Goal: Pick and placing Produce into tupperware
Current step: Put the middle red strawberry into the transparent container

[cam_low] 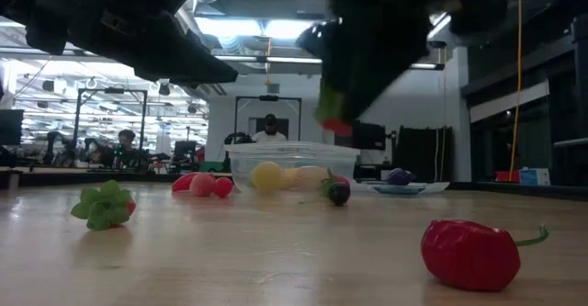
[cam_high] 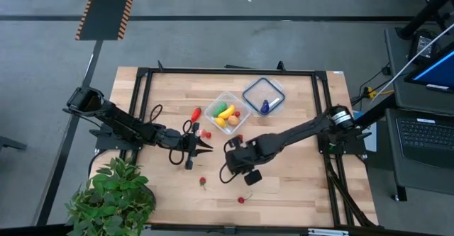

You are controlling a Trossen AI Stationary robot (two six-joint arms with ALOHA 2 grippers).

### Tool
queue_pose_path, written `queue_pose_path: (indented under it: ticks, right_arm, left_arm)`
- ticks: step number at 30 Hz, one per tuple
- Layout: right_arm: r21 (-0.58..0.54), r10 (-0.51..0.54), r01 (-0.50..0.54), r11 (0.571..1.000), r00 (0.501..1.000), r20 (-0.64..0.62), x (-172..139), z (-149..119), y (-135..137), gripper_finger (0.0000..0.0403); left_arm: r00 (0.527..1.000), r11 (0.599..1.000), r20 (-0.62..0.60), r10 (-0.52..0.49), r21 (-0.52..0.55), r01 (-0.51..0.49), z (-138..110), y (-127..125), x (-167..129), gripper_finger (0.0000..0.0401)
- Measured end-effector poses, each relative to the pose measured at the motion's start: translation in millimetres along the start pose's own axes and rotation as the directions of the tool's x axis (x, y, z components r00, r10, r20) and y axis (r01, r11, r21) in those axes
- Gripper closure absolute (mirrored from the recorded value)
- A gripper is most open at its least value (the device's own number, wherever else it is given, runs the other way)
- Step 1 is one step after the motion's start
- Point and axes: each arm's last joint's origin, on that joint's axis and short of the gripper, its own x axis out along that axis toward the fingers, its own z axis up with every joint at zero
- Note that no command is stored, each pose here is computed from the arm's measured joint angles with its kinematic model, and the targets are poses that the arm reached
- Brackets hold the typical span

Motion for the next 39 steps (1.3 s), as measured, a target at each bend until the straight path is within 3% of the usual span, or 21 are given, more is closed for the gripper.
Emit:
queue_pose_path:
  ticks: [8,15,21,32,39]
  right_arm:
    - [0.044,-0.031,0.027,0.999,0.996,0.087,-38.8,-1.6,-6.0,0.0267]
    - [0.151,-0.068,0.047,0.987,0.989,0.133,-44.6,-30.9,-12.1,0.0267]
    - [0.175,-0.108,0.054,0.983,0.944,0.312,-49.4,-58.5,-5.5,0.0267]
    - [0.202,-0.195,0.088,0.975,0.772,0.604,-53.6,-116.6,6.7,0.0267]
    - [0.200,-0.212,0.093,0.975,0.640,0.738,-48.0,-147.2,14.5,0.0267]
  left_arm:
    - [1.000,1.000,-0.018,0.000,0.004,0.000,-1.8,0.0,0.0,0.0377]
    - [1.000,1.000,-0.013,0.000,0.003,0.000,-1.3,0.1,0.0,0.0387]
    - [0.993,1.000,0.120,-0.001,-0.021,0.003,11.8,0.9,-0.6,0.0399]
    - [0.981,1.000,0.191,0.015,0.005,-0.016,18.7,4.4,-1.0,0.0391]
    - [0.968,0.997,0.237,-0.078,0.013,0.077,22.4,12.4,0.0,0.0396]
